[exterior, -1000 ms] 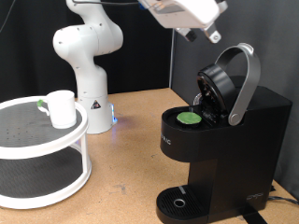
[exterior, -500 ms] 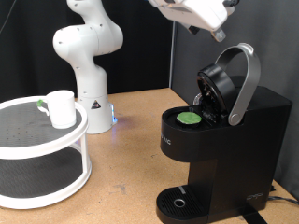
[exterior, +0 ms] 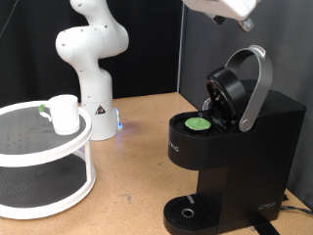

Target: Make a cup of coffee with the keurig machine

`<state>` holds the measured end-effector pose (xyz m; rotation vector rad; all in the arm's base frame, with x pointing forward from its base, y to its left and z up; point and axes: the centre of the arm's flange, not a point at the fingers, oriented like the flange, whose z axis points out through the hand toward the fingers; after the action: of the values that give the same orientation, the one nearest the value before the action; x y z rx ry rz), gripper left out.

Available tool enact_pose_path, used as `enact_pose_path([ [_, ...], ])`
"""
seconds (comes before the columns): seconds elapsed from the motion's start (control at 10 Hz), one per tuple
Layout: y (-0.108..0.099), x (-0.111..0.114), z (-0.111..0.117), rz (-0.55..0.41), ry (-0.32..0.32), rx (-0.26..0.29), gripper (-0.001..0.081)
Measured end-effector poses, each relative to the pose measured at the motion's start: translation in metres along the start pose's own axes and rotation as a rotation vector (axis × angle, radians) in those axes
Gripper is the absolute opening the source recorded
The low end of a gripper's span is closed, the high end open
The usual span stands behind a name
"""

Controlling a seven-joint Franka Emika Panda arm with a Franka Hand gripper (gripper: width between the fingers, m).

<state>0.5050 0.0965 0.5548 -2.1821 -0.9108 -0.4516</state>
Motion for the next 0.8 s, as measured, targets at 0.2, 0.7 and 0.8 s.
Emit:
enact_pose_path([
  [0.2,-0.007,0.009,0.013,-0.001,-0.026,0.013,0.0805],
  [0.7,-0.023,0.029,0.045,-0.028,-0.008,-0.007,0.0805],
  [0.8,-0.027,0.033,0.052,-0.032,-0.010,-0.007,0.0805],
])
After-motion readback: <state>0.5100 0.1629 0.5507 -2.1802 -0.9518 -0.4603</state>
